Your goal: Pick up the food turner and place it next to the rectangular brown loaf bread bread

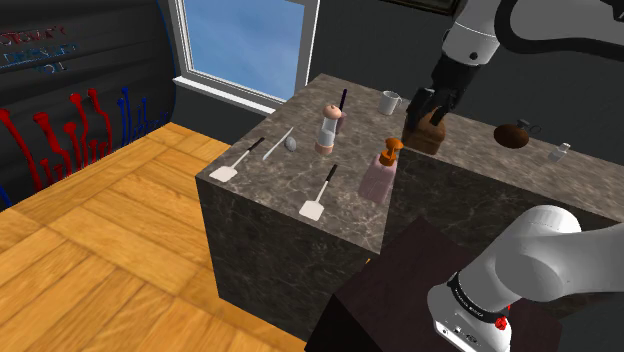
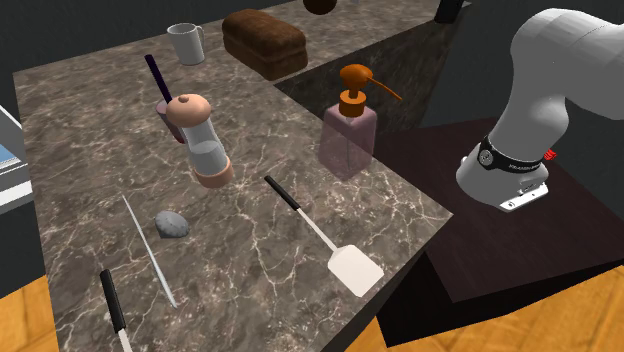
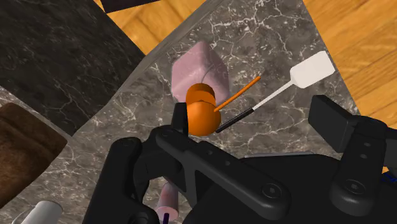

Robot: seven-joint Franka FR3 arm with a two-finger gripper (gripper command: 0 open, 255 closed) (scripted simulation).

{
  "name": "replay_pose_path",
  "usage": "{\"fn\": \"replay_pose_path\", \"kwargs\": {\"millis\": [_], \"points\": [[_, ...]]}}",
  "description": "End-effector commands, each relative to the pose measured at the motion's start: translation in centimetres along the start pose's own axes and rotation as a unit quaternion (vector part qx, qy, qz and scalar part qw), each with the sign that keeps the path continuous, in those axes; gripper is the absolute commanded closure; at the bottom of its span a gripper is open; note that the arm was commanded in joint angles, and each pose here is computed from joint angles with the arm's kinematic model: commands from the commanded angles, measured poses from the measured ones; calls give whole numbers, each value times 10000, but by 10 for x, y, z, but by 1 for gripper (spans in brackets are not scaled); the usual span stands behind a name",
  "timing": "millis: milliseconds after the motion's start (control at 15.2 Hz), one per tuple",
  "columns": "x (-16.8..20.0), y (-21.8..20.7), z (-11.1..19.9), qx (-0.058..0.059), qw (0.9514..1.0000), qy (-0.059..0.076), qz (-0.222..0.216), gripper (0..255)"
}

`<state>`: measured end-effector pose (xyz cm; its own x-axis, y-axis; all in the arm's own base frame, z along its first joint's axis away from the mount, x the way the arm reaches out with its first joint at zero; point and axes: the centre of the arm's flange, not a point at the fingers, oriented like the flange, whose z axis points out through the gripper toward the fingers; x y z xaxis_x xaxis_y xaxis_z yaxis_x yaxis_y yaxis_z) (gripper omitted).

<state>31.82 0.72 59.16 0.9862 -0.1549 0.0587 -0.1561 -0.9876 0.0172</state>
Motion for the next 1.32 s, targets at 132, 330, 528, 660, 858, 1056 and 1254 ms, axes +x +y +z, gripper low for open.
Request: {"fn": "replay_pose_path", "kwargs": {"millis": [132, 330, 528, 660, 858, 1056, 1254], "points": [[6, -15, 21, -18, 9993, 0, 386, 0], [18, -36, 53, -44, 9953, -1, 965, 0], [32, -56, 85, -70, 9880, -1, 1540, 0], [43, -68, 107, -87, 9813, -2, 1920, 0], [60, -84, 139, -113, 9685, -2, 2486, 0], [79, -98, 171, -138, 9525, -3, 3043, 0], [100, -109, 204, -163, 9332, -3, 3590, 0]]}}
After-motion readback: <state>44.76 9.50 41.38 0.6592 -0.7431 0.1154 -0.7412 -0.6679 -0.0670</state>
